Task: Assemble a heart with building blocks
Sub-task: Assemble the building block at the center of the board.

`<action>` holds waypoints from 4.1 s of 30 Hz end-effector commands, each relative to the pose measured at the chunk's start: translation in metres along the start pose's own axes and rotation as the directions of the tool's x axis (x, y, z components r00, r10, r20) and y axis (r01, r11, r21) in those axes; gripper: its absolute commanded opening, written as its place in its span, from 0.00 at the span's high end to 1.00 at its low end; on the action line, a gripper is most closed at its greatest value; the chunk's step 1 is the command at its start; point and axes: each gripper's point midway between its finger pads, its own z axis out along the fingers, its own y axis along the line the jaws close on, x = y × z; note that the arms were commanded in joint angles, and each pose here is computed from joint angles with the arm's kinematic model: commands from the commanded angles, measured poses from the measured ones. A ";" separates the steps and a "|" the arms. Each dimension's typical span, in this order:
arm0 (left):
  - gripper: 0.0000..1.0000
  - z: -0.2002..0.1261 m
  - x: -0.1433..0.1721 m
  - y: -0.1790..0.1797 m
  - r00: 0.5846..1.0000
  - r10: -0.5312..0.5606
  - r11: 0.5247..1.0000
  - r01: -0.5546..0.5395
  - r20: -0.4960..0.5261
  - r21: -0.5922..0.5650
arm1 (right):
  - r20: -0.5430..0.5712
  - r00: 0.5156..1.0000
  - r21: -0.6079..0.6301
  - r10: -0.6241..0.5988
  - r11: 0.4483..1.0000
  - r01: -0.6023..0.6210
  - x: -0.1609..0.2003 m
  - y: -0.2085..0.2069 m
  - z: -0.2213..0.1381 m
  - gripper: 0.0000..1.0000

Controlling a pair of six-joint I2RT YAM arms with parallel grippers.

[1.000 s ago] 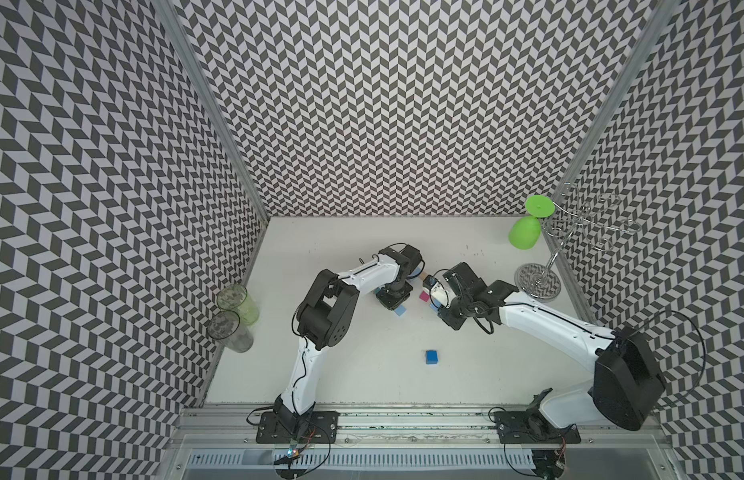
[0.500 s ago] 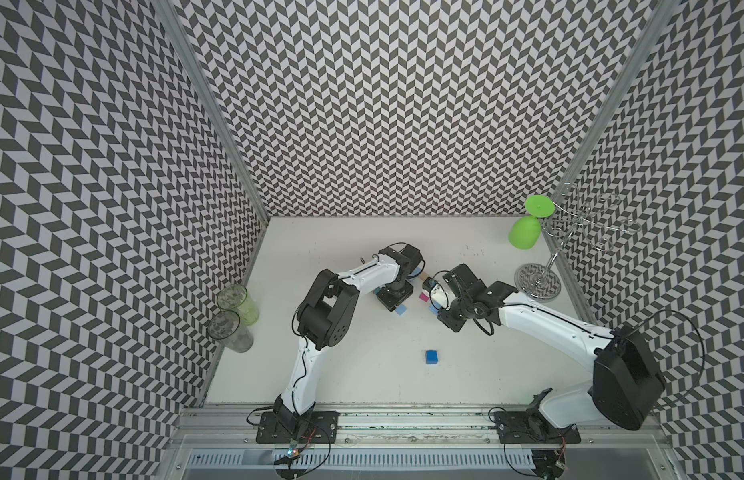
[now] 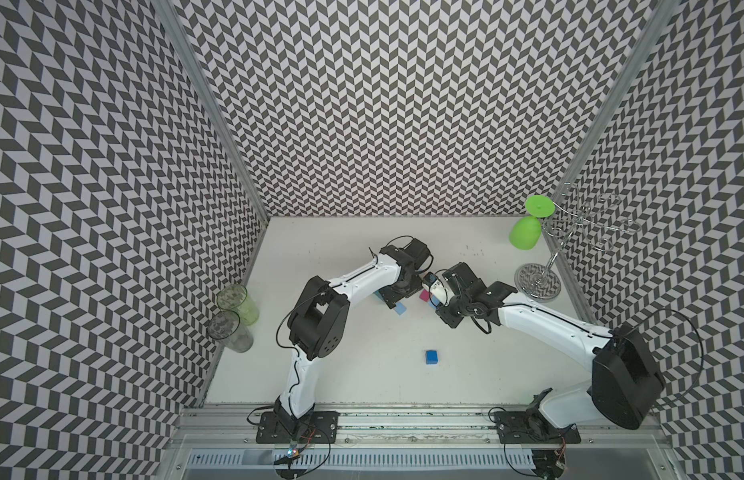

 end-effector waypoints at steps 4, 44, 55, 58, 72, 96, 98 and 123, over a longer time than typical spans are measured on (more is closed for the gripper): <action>0.13 -0.071 -0.051 0.008 0.985 -0.005 0.995 -0.012 0.172 0.098 | 0.030 0.976 0.126 0.215 0.968 -0.217 -0.033 -0.031 0.008 1.00; 0.13 -0.054 -0.085 0.133 0.976 -0.008 0.979 -0.037 0.216 0.200 | -0.143 0.318 0.231 0.937 0.344 -0.910 -0.011 0.038 0.094 1.00; 0.13 -0.049 -0.087 0.139 0.980 0.002 0.976 -0.045 0.199 0.212 | -0.156 0.236 0.281 0.959 0.272 -0.921 -0.013 0.041 0.106 1.00; 0.13 -0.047 -0.085 0.140 0.982 0.004 0.976 -0.046 0.191 0.215 | -0.143 0.228 0.286 0.963 0.261 -0.922 -0.014 0.038 0.107 1.00; 0.14 -0.041 -0.083 0.141 0.986 0.011 0.970 -0.052 0.168 0.239 | -0.128 0.179 0.336 0.976 0.212 -0.917 -0.005 0.029 0.112 1.00; 0.14 -0.038 -0.087 0.142 0.987 0.010 0.969 -0.050 0.161 0.242 | -0.115 0.168 0.347 0.979 0.198 -0.917 -0.005 0.022 0.122 1.00; 0.14 -0.037 -0.088 0.142 0.987 0.009 0.969 -0.049 0.160 0.243 | -0.114 0.167 0.350 0.979 0.197 -0.916 -0.004 0.021 0.122 1.00; 0.13 -0.035 -0.090 0.144 0.988 0.004 0.966 -0.043 0.151 0.255 | -0.103 0.159 0.338 0.982 0.185 -0.923 -0.004 0.017 0.128 0.48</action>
